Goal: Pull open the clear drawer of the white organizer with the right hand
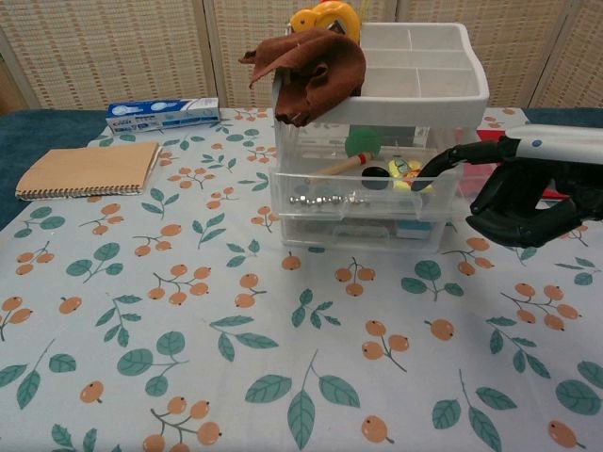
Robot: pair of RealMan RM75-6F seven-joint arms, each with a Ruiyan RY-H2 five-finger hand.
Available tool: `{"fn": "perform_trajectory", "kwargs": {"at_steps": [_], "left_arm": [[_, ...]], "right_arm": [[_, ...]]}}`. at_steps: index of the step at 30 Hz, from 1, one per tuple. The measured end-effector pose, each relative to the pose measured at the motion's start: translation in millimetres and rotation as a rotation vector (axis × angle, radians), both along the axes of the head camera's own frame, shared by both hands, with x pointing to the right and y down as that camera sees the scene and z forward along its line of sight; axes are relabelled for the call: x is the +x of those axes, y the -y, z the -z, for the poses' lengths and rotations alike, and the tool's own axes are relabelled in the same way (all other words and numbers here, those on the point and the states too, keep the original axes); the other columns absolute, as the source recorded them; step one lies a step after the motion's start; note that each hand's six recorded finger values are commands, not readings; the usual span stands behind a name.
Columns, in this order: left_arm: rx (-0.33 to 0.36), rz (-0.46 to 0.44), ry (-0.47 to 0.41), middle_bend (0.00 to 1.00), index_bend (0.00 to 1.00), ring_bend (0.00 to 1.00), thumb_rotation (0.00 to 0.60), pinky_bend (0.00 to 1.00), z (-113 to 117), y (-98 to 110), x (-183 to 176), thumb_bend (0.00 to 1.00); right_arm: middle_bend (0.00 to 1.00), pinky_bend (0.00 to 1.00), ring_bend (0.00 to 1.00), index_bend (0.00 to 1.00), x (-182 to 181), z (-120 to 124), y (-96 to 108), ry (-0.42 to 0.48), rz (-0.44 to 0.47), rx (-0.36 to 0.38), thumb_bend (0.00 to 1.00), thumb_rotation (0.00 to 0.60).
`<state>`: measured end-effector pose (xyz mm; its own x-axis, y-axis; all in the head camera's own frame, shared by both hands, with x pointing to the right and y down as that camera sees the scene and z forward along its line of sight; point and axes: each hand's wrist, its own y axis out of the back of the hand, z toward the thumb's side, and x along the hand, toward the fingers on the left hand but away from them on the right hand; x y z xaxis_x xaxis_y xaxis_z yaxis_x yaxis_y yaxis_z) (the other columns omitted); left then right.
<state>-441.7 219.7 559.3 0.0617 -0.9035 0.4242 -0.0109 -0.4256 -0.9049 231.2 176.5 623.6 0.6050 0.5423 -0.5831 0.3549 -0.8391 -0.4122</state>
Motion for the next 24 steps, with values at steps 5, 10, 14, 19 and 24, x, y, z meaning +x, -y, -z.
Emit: {"fn": "perform_trajectory", "kwargs": {"at_steps": [5,10,14,19,24], "left_arm": [[-0.002,-0.001,-0.002,0.04,0.07,0.07,0.600,0.12,-1.2,0.0,2.0,0.20],[-0.009,-0.005,-0.003,0.04,0.07,0.07,0.600,0.12,-3.4,0.9,3.9,0.20],[-0.004,-0.004,-0.004,0.04,0.07,0.07,0.600,0.12,-2.9,1.9,4.6,0.20],[-0.005,-0.005,-0.002,0.04,0.07,0.07,0.600,0.12,-2.0,1.9,4.9,0.20],[0.008,-0.001,-0.002,0.04,0.07,0.07,0.600,0.12,1.4,2.2,5.1,0.20]], "right_arm": [[0.80,1.00,0.93,0.24,4.0,4.5,-11.6,0.020,-0.004,-0.009,0.54,0.600],[0.80,1.00,0.93,0.19,8.3,7.2,-19.9,0.025,0.001,-0.011,0.49,0.600],[0.80,1.00,0.93,0.03,14.6,13.1,-18.5,0.027,-0.010,0.014,0.35,0.600],[0.84,1.00,0.96,0.01,20.9,27.9,-11.6,0.033,-0.016,0.058,0.33,0.600],[0.85,1.00,0.97,0.05,18.3,46.9,1.2,0.045,0.009,0.111,0.33,0.600]]}}
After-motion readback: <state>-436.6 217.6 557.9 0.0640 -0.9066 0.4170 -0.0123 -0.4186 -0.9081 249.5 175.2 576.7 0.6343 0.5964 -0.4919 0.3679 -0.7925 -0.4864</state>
